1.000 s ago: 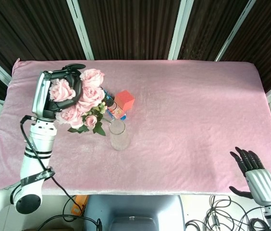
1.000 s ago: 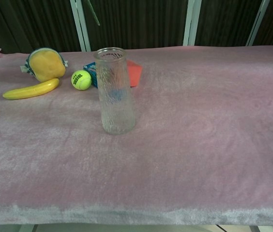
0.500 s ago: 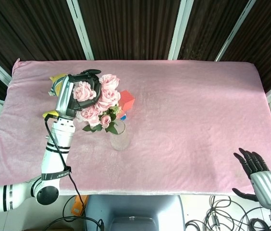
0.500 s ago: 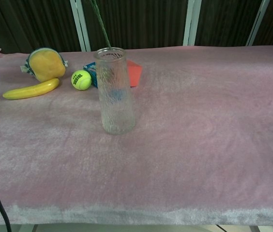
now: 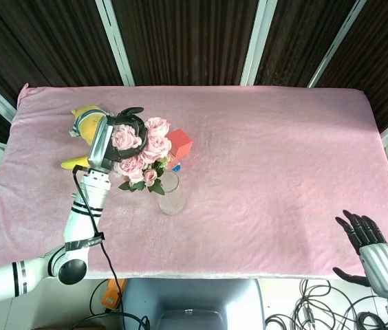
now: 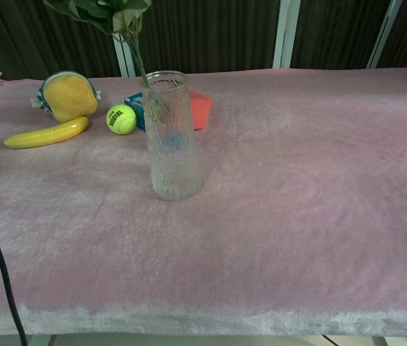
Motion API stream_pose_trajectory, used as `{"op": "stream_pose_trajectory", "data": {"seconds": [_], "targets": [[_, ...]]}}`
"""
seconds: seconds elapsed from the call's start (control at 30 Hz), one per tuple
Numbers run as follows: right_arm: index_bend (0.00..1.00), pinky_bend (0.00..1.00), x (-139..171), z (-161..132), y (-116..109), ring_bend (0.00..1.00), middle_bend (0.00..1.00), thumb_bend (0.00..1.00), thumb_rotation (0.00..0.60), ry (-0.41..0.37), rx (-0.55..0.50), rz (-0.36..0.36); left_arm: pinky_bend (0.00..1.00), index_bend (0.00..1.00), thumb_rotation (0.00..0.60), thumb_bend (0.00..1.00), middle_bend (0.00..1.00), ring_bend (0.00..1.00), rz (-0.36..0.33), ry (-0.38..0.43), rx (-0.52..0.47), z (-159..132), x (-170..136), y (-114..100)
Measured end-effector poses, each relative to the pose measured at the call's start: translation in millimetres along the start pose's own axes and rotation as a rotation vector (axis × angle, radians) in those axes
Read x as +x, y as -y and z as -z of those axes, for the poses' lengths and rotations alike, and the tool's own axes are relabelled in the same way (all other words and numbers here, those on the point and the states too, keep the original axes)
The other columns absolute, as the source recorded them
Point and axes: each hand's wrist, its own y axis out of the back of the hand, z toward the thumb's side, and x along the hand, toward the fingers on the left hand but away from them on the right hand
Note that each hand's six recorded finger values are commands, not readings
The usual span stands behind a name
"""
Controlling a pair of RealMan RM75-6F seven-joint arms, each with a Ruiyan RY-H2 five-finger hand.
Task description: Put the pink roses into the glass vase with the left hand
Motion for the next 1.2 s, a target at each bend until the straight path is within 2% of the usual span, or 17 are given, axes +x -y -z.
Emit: {"op": "stream_pose_trajectory", "data": {"seconds": [0.17,0.33,0.43,0.57,0.6,0.73,0.9,1.0,1.2], "targets": [[0.0,0.0,-2.0,0.2,-1.3,0.0,0.0,0.22,0.6,0.003,0.0,0.006,0.18,0.83,0.6,0.46,0.8,0.51,0.019,-0.007,0.041,18.0,-2.7,5.4],[0.0,0.0,-3.6,1.3,-1.9,0.0,0.0,0.22,0.6,0.008,0.004,0.01,0.17,0.69,0.6,0.45,0.73,0.48,0.044,-0.004,0.092,30.8,-6.8,15.7],[0.0,0.0,-4.3,2.0,-1.9,0.0,0.0,0.22,0.6,0.011,-0.001,0.008,0.15,0.49,0.6,0.45,0.64,0.41,0.048,0.002,0.107,33.2,-7.7,18.5],[0.0,0.0,-5.0,2.8,-3.4,0.0,0.0,0.22,0.6,0.011,-0.008,0.009,0.12,0.3,0.6,0.44,0.52,0.32,0.05,0.016,0.13,39.5,-9.1,27.4],[0.0,0.0,-5.2,2.7,-3.7,0.0,0.0,0.22,0.6,0.009,-0.01,0.009,0.11,0.22,0.6,0.44,0.46,0.28,0.058,0.017,0.138,41.4,-9.8,30.8],[0.0,0.0,-6.1,3.0,-4.5,0.0,0.0,0.22,0.6,0.006,-0.015,0.007,0.05,0.04,0.6,0.42,0.29,0.15,0.081,-0.004,0.144,49.5,-11.5,41.6],[0.0,0.0,-6.1,4.2,-6.2,0.0,0.0,0.22,0.6,0.006,-0.02,0.011,0.0,0.0,0.6,0.39,0.11,0.02,0.083,-0.009,0.116,51.5,-12.1,47.3],[0.0,0.0,-5.7,4.0,-7.0,0.0,0.0,0.22,0.6,0.003,-0.021,0.013,0.0,0.0,0.6,0.34,0.01,0.0,0.103,-0.021,0.113,53.3,-13.2,50.3],[0.0,0.0,-5.2,3.3,-6.7,0.0,0.0,0.22,0.6,0.0,-0.022,0.013,0.0,0.0,0.6,0.25,0.0,0.0,0.127,-0.058,0.067,51.1,-15.6,53.1]]}}
